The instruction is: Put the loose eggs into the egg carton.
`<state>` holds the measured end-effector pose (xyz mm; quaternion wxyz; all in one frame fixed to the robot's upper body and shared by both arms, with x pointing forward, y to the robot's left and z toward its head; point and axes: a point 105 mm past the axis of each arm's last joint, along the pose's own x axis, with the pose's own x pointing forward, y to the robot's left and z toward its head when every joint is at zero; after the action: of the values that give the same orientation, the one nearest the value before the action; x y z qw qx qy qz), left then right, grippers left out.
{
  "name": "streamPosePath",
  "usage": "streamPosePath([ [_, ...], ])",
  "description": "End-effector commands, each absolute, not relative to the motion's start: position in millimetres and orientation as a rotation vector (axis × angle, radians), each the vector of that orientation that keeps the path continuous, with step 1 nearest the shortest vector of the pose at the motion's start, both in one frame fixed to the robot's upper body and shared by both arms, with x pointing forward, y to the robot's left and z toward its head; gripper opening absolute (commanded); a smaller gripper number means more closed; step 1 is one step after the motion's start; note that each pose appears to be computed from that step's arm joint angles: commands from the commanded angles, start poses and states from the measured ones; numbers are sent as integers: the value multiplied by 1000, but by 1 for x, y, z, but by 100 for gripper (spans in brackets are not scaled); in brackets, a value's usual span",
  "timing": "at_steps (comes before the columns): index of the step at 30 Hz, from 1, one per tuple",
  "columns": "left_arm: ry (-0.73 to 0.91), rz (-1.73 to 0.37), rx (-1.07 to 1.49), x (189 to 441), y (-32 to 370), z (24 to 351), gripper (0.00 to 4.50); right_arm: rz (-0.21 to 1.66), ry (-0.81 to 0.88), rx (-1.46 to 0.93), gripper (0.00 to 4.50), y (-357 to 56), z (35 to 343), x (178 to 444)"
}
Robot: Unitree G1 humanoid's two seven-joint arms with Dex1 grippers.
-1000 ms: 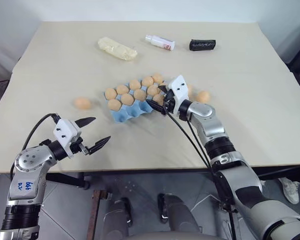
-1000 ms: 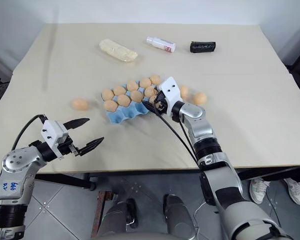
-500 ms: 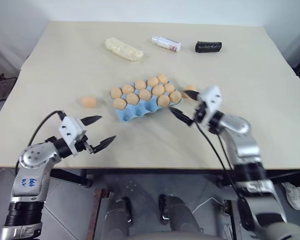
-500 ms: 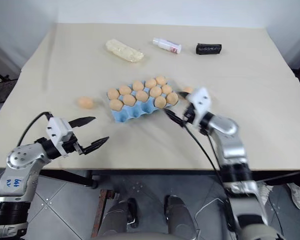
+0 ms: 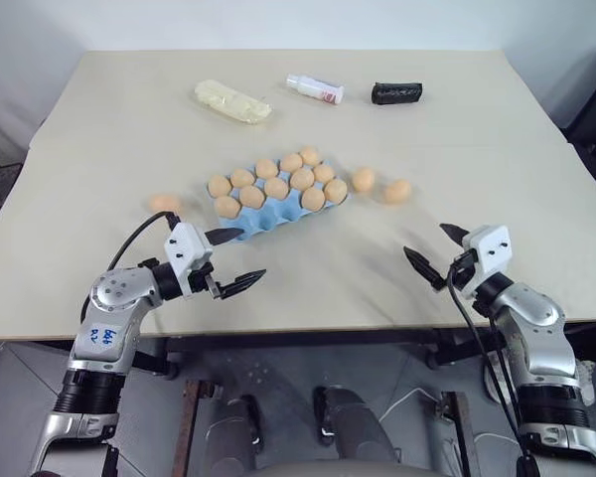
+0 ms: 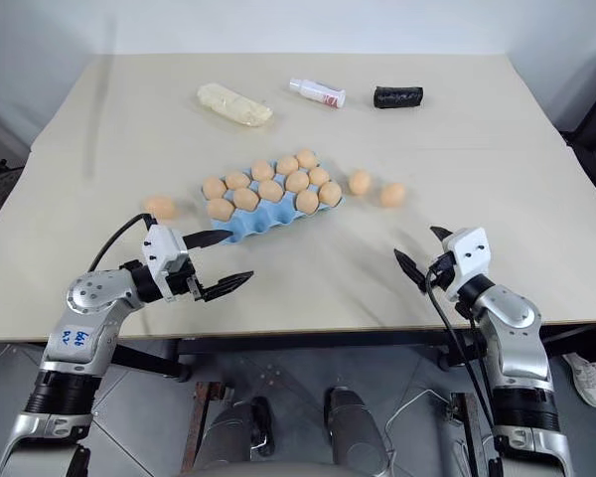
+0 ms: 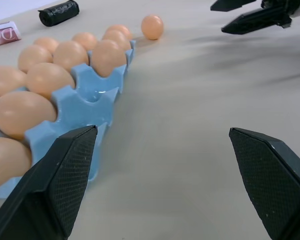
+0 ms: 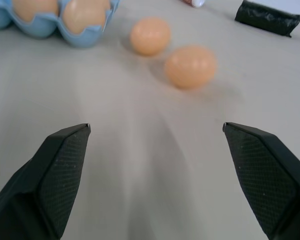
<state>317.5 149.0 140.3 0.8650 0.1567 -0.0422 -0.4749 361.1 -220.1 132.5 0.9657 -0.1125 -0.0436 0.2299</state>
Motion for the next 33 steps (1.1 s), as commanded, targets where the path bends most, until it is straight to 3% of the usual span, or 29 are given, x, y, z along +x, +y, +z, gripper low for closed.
streamPosePath([
  [1, -128, -989, 338, 317, 152, 150, 450, 438, -125, -230, 446, -217, 153, 384],
  [7, -133, -947, 343, 314, 158, 150, 450, 377, -70, -221, 446, -209, 168, 429],
  [15, -137, -908, 344, 310, 165, 150, 450, 313, 8, -190, 446, -205, 158, 453],
  [18, -138, -889, 344, 309, 168, 152, 450, 347, 1, -177, 386, -198, 157, 454],
  [20, -136, -876, 346, 308, 171, 152, 450, 380, -9, -170, 310, -192, 158, 453],
  [23, -133, -855, 348, 308, 176, 152, 450, 426, -40, -163, 238, -183, 165, 451],
  [33, -93, -690, 326, 302, 222, 153, 450, 779, -196, -115, 238, -85, 207, 415],
])
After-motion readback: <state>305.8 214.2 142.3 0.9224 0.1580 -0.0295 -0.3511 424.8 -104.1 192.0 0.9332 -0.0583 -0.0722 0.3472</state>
